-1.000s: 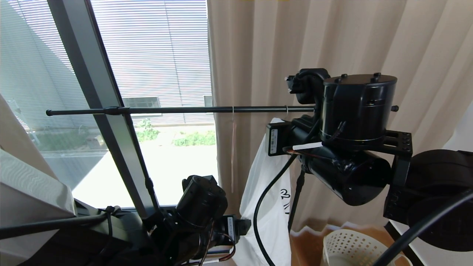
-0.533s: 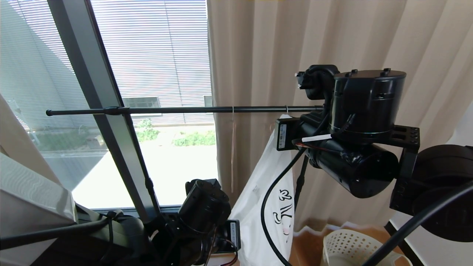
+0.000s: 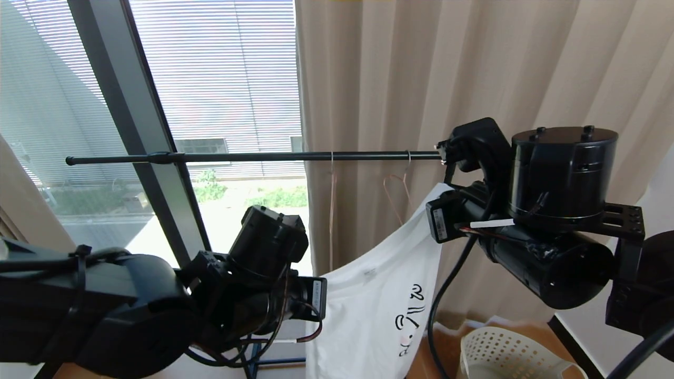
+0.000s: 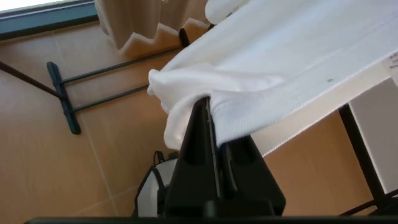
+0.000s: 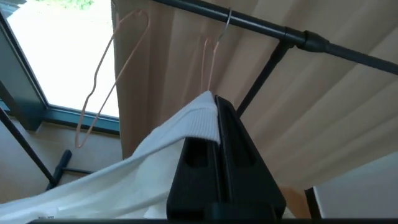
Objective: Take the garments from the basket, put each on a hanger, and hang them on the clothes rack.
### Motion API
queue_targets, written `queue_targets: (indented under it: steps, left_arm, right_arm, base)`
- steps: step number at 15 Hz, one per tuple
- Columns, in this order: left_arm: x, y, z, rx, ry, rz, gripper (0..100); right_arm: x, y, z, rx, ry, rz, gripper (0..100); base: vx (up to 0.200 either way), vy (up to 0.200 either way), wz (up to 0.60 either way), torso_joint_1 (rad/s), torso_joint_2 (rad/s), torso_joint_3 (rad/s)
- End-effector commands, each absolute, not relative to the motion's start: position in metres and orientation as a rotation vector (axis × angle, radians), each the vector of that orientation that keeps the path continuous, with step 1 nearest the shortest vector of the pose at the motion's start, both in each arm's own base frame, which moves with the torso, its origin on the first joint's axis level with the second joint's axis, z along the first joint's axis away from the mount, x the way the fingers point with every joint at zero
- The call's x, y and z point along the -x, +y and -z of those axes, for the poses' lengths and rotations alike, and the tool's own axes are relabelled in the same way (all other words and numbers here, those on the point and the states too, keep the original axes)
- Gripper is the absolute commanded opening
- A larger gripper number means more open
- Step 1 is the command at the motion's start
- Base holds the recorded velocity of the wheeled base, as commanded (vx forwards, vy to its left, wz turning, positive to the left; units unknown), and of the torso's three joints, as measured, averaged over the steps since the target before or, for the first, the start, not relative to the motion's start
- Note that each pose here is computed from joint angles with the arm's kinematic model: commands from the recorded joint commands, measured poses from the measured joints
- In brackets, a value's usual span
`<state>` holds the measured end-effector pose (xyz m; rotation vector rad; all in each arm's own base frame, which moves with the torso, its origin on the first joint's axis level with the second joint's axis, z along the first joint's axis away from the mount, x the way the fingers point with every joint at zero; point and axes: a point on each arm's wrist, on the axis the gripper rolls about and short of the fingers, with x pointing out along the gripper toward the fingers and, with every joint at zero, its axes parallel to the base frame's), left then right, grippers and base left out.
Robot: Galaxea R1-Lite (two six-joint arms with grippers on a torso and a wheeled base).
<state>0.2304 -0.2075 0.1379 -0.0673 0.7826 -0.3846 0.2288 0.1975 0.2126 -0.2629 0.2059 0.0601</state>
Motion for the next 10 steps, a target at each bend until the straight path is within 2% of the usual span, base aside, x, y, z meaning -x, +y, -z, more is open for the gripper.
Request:
queue_targets:
  steps: [1, 2, 3, 8, 10]
  left_arm:
    - [-0.247, -0.202, -0.188, 0.032, 0.732, 0.379, 0]
    - [-0.259, -0.205, -0.190, -0.035, 0.727, 0.375, 0]
    - [-0.263, -0.207, -0.191, -0.055, 0.716, 0.375, 0]
    - [-0.267, -0.213, -0.185, -0.102, 0.709, 0.331, 0]
    - [-0.264, -0.213, -0.184, -0.106, 0.713, 0.337, 0]
  right_arm:
    - [-0.221, 0.187, -0.209, 0.314, 0.219, -0.054, 0]
    - [-0.221, 0.187, -0.200, 0.381, 0.246, -0.059, 0]
    - [-0.221, 0.187, -0.195, 0.400, 0.259, -0.056, 0]
    - [-0.219, 0.187, -0.167, 0.529, 0.397, -0.069, 0]
    - [-0.220, 0.190, -0.164, 0.540, 0.406, -0.072, 0]
  base:
    - [0.000, 0.000, 0.00, 0.000, 0.00, 0.000]
    - [0.000, 0.000, 0.00, 0.000, 0.00, 0.000]
    - [0.000, 0.000, 0.00, 0.000, 0.00, 0.000]
    - [0.000, 0.000, 0.00, 0.000, 0.00, 0.000]
    - [0.000, 0.000, 0.00, 0.000, 0.00, 0.000]
